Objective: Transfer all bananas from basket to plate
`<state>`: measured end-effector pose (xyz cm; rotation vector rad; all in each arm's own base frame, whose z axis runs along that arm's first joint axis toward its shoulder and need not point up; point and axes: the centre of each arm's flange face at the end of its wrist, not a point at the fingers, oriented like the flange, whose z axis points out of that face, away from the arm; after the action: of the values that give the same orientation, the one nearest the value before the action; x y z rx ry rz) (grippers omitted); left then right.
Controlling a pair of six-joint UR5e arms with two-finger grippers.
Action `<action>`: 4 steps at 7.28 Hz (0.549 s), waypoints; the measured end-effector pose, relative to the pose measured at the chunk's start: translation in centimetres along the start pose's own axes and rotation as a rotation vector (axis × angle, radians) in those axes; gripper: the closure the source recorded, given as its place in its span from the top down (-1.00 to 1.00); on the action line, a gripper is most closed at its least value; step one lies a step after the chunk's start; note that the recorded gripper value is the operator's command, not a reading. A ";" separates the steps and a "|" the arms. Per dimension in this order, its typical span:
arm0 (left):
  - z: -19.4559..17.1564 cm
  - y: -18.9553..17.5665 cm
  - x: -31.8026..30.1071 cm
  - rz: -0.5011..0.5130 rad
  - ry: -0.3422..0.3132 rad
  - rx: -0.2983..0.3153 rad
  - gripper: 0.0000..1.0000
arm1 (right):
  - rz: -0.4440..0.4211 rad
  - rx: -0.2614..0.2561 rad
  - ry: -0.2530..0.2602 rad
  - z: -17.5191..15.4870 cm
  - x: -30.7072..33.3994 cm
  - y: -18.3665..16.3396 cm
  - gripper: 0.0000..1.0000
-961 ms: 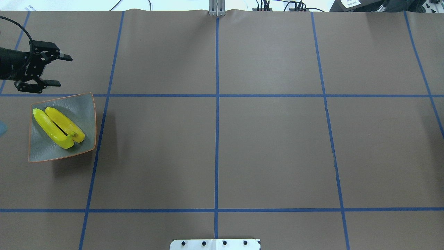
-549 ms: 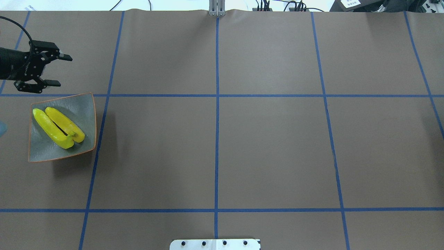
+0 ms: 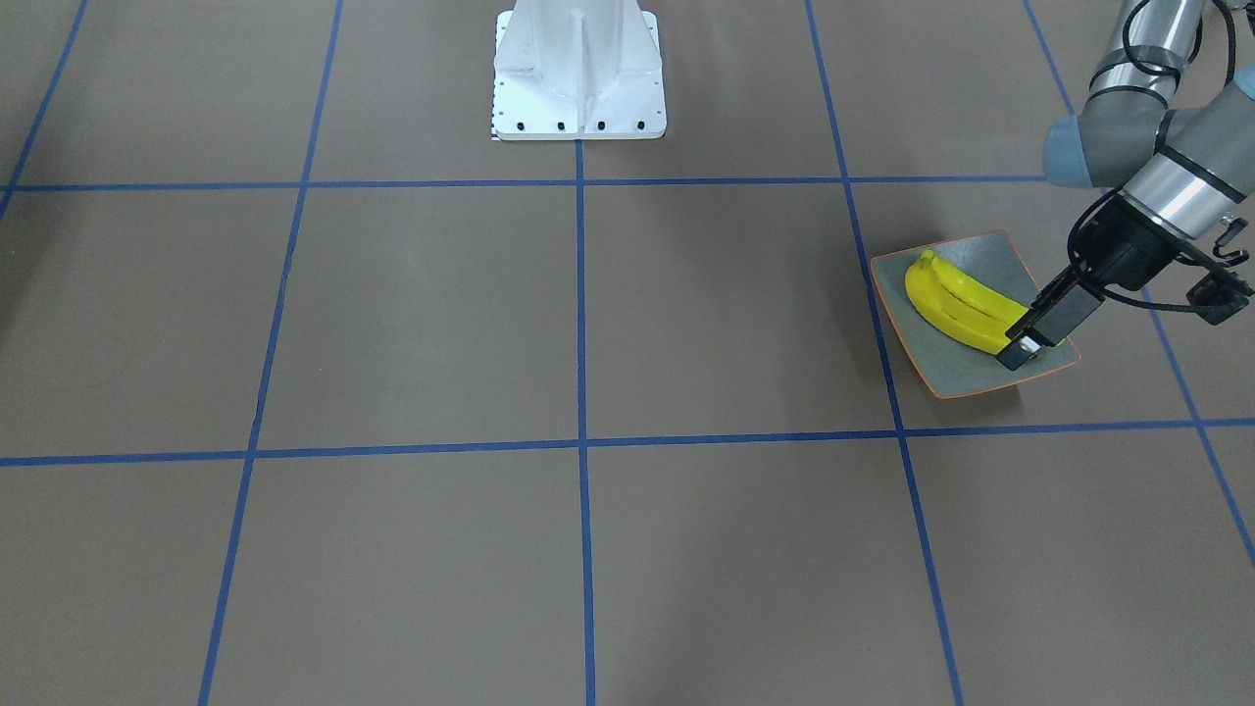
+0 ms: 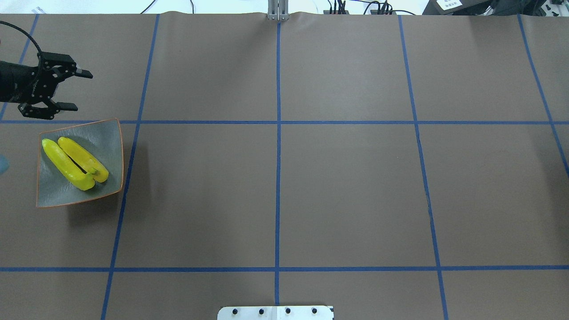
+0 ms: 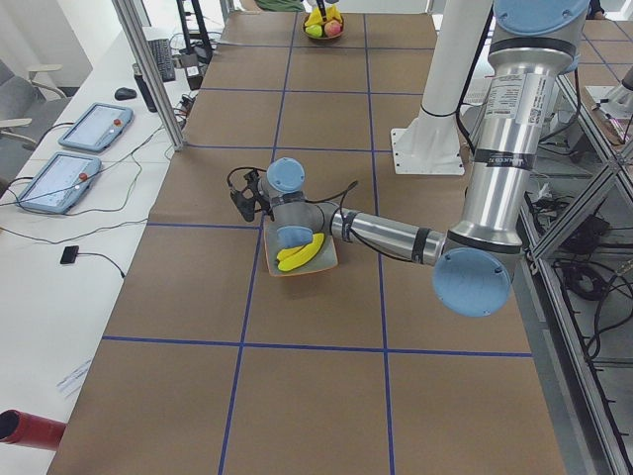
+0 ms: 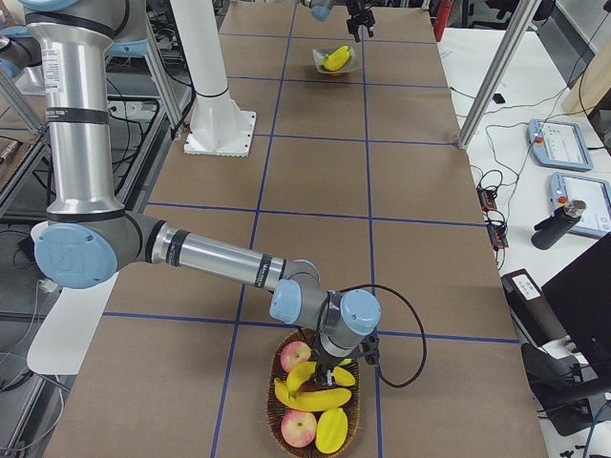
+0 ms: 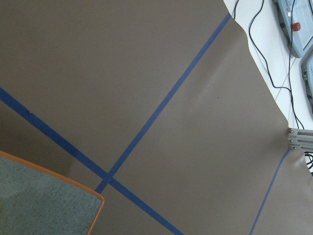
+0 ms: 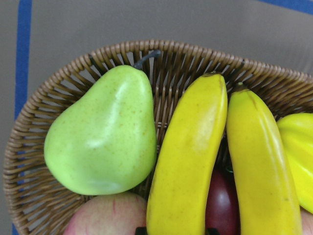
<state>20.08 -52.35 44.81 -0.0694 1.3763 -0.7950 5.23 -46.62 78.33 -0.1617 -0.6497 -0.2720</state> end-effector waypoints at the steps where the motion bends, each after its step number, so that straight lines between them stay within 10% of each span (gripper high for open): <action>1: 0.0 0.0 0.0 -0.001 -0.001 0.000 1.00 | 0.004 0.017 0.003 -0.8 0.1 0.3 -1.00; 4: 0.1 0.0 0.0 -0.002 -0.001 0.000 1.00 | 0.031 0.096 0.017 -4.4 1.7 1.8 -1.00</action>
<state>20.11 -52.39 44.87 -0.0714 1.3750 -0.7967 9.55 -46.24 75.79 -0.0772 -0.6419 -0.2112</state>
